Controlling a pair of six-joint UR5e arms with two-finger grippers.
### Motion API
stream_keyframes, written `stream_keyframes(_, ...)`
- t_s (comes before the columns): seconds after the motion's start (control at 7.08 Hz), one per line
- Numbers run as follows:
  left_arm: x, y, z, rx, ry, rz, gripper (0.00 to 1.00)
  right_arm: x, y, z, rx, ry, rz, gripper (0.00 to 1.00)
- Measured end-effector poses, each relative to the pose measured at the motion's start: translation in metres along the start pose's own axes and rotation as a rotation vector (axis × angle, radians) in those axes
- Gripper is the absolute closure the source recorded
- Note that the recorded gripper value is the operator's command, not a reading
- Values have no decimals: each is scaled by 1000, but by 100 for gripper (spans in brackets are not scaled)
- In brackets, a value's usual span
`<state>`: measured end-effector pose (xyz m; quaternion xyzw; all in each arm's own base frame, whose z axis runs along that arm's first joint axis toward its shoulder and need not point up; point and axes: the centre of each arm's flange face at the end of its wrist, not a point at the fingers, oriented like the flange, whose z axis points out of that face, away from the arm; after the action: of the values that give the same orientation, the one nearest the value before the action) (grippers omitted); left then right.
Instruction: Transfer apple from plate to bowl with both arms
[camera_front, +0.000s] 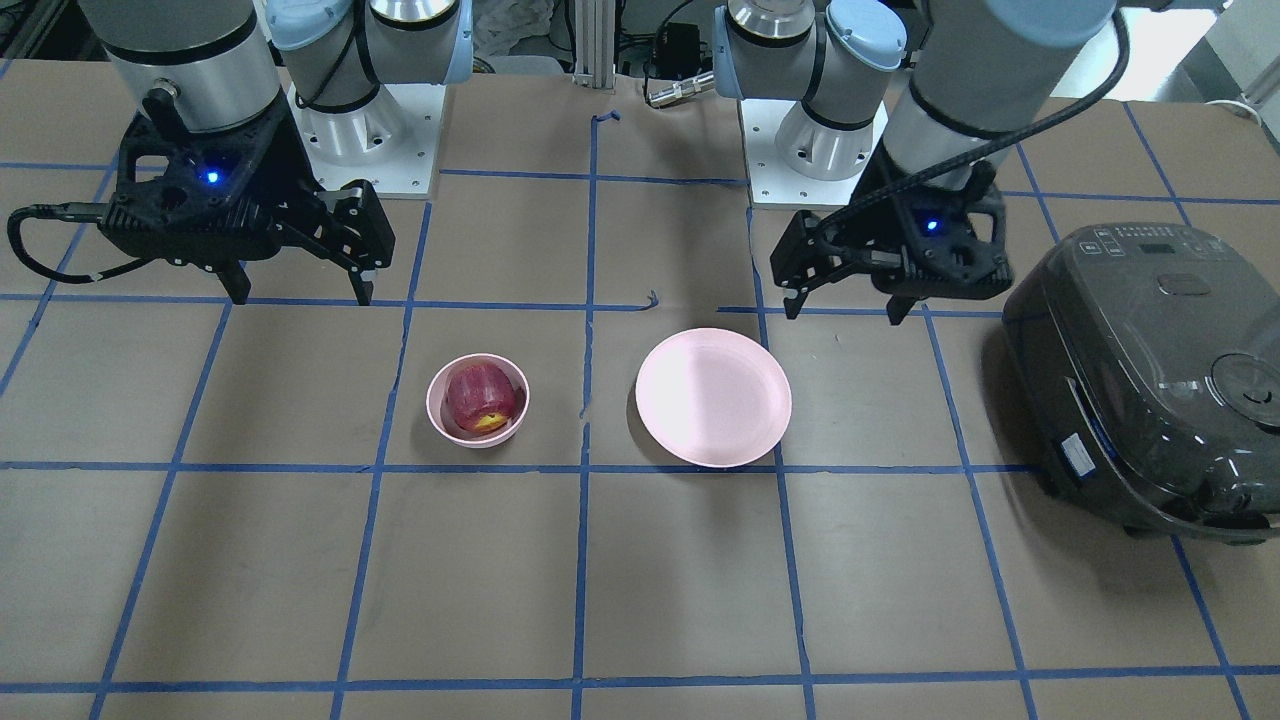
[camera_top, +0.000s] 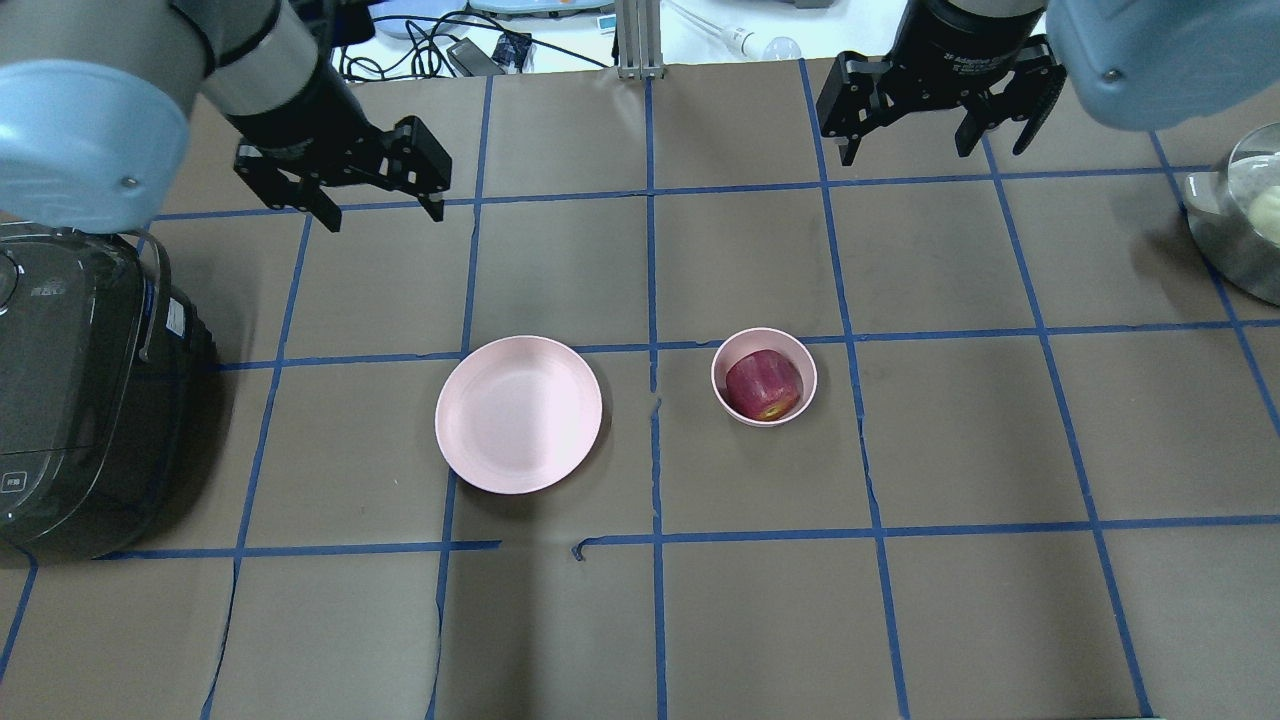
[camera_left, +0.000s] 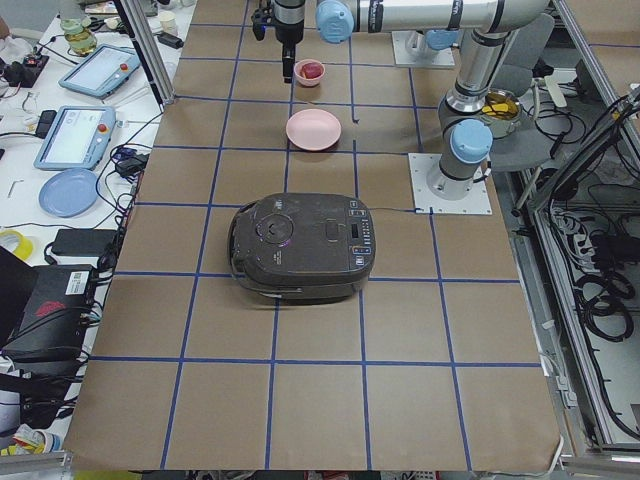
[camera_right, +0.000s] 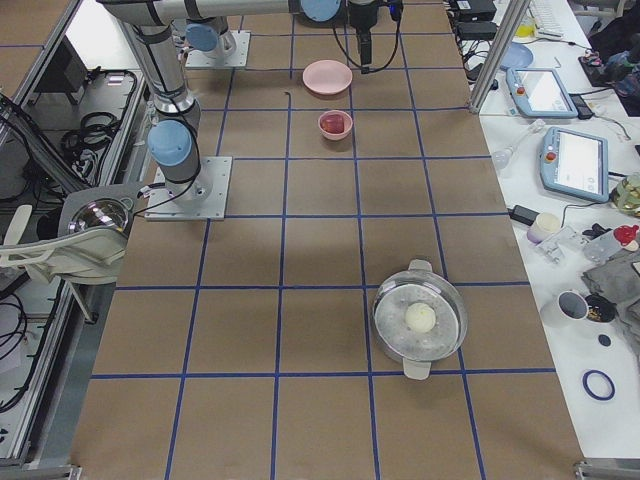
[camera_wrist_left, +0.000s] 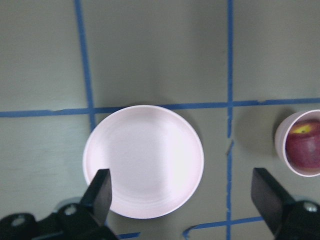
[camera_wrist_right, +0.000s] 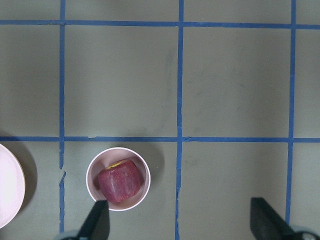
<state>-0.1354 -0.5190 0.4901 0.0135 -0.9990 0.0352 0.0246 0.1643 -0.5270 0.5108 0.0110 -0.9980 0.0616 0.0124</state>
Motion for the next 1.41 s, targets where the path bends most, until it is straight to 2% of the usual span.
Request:
stream_keyframes(0.28,-11,12,-31,-4,-62,-32,0,0,0,0,0,2,0,0)
stream_keyframes(0.57,-9,14,-35,-4,-68,-81,0,0,0,0,0,4,0,0)
stream_keyframes(1.41,-7,16,-32,-19,-68,-83,0,0,1,1,-4,6,0,0)
